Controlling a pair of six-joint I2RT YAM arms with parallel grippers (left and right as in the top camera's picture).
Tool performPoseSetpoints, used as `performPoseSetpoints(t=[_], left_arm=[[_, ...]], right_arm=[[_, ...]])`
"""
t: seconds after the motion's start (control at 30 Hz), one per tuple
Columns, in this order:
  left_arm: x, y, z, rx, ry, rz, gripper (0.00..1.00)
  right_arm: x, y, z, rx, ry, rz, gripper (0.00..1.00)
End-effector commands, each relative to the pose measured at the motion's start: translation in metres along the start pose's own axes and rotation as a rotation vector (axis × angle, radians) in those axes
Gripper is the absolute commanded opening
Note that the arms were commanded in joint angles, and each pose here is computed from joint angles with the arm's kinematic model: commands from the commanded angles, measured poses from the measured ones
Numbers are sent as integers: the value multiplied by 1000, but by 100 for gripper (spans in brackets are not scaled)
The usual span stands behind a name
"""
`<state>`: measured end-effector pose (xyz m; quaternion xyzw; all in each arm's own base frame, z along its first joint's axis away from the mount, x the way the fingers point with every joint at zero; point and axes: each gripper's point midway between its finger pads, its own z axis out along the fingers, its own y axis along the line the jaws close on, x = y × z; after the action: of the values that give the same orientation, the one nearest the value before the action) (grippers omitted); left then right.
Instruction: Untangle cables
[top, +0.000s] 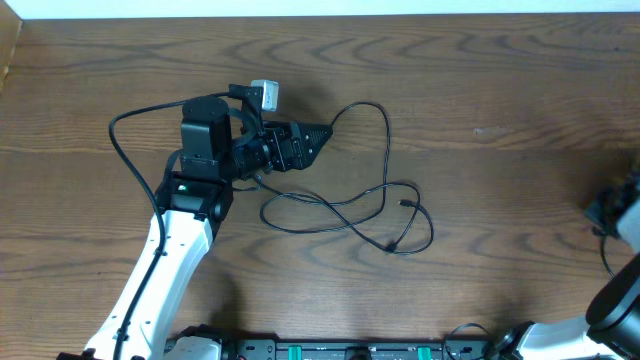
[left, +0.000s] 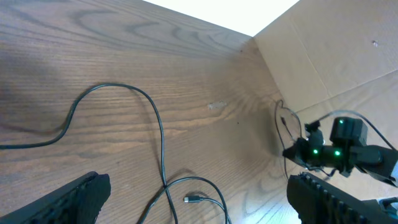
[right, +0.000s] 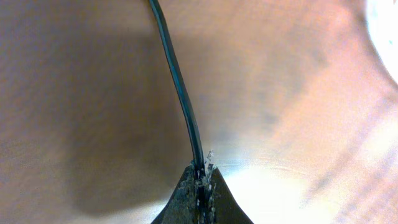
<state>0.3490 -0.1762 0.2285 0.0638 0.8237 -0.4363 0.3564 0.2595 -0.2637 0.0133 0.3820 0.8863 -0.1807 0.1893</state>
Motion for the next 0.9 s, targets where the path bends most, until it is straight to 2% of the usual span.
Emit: performPoseSetpoints(t=[0.0, 0.13, 0.3, 0.33, 0.37, 0.43, 0.47, 0.5, 0.6, 0.77, 0.87], left_arm=[[-4, -3, 0, 1, -8, 23, 96], [-4, -3, 0, 1, -8, 23, 96], [-4, -3, 0, 1, -8, 22, 96], [-4, -3, 0, 1, -8, 23, 96], [-4, -3, 0, 1, -8, 23, 96], [-4, -3, 0, 1, -8, 23, 96], [-4, -3, 0, 1, -8, 23, 96], [-4, -3, 0, 1, -8, 22, 96], [-4, -3, 0, 1, -8, 23, 96], [-4, -3, 0, 1, -8, 23, 96], [-4, -3, 0, 1, -8, 23, 96]], right_arm=[[5, -23, 6, 40, 19, 139, 1], [9, -42, 9, 57, 34, 252, 1], [7, -30, 11, -62, 41, 281, 4], [7, -28, 10, -73, 42, 282, 12], [7, -26, 10, -88, 44, 281, 25], [7, -15, 9, -146, 53, 280, 65], [7, -8, 7, -191, 58, 280, 94], [8, -2, 6, -222, 64, 280, 99], [10, 9, 3, -288, 80, 264, 99], [5, 7, -8, -289, 62, 249, 99], [-17, 0, -41, -296, -28, 252, 99]])
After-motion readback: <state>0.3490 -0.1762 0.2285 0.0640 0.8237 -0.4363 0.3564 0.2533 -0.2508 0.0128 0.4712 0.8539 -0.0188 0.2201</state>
